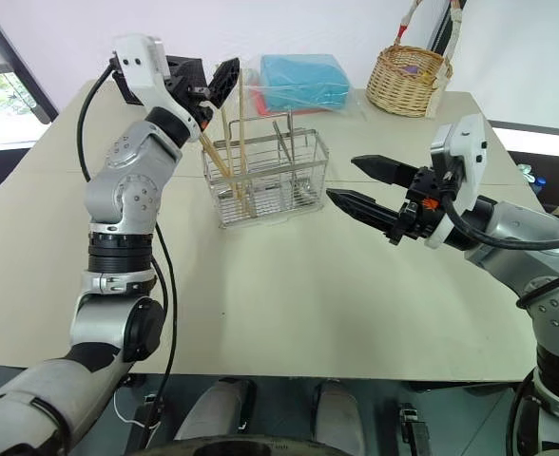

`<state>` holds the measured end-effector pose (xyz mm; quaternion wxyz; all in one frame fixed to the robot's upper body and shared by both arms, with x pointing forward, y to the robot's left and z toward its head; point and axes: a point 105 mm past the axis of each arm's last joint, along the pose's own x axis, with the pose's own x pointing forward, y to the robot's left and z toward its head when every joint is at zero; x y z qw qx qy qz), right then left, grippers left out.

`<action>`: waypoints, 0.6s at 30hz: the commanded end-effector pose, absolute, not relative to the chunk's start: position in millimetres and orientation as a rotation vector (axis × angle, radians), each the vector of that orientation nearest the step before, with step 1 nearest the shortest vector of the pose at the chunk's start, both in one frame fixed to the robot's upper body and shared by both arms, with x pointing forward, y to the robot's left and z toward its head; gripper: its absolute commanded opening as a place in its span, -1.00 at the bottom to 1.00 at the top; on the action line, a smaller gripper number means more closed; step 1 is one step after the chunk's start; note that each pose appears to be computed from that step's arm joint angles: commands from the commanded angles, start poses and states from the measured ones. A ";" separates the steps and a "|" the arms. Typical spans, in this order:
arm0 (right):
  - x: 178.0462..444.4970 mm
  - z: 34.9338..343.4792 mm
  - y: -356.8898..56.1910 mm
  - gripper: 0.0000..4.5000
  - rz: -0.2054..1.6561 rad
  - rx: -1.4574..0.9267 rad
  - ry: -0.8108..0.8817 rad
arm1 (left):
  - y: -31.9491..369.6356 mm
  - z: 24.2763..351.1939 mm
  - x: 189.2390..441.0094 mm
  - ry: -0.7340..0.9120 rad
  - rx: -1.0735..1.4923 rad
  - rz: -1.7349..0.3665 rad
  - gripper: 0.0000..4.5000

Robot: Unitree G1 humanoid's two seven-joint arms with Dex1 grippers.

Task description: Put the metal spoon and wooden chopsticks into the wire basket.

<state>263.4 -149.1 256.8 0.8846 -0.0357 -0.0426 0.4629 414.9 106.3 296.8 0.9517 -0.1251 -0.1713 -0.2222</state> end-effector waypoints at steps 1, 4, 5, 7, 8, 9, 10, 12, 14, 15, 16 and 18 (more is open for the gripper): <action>262.4 269.0 -151.4 0.56 0.956 -0.096 -0.140 | 117.0 330.9 399.5 -0.465 -0.206 -0.453 0.99; 265.4 268.0 -155.2 0.56 0.947 -0.110 -0.132 | 128.9 348.6 387.6 -0.497 -0.094 -0.488 0.99; 266.9 267.1 -158.1 0.56 0.939 -0.121 -0.126 | 133.7 353.3 382.3 -0.503 -0.039 -0.515 0.99; 270.7 264.0 -165.5 0.56 0.919 -0.149 -0.109 | 145.7 359.6 369.3 -0.493 0.083 -0.585 0.99; 272.1 262.9 -168.5 0.56 0.911 -0.160 -0.103 | 150.3 361.0 364.3 -0.482 0.129 -0.612 0.99; 274.4 260.8 -173.2 0.56 0.899 -0.177 -0.092 | 157.9 359.7 357.0 -0.451 0.190 -0.653 0.99; 276.5 258.7 -177.4 0.56 0.890 -0.193 -0.082 | 165.7 357.0 350.1 -0.418 0.244 -0.687 0.99; 281.2 254.8 -187.4 0.56 0.873 -0.221 -0.060 | 197.1 334.6 332.7 -0.283 0.403 -0.734 0.99; 284.5 252.9 -193.0 0.56 0.865 -0.228 -0.049 | 216.1 316.2 318.6 -0.169 0.492 -0.766 0.99; 285.6 252.2 -194.4 0.56 0.864 -0.229 -0.047 | 219.4 311.7 315.1 -0.141 0.506 -0.777 0.99; 286.9 250.2 -195.5 0.56 0.866 -0.236 -0.042 | 223.2 306.7 310.5 -0.112 0.517 -0.785 0.99; 289.7 247.0 -195.7 0.56 0.872 -0.243 -0.037 | 228.5 298.9 305.2 -0.077 0.545 -0.781 0.99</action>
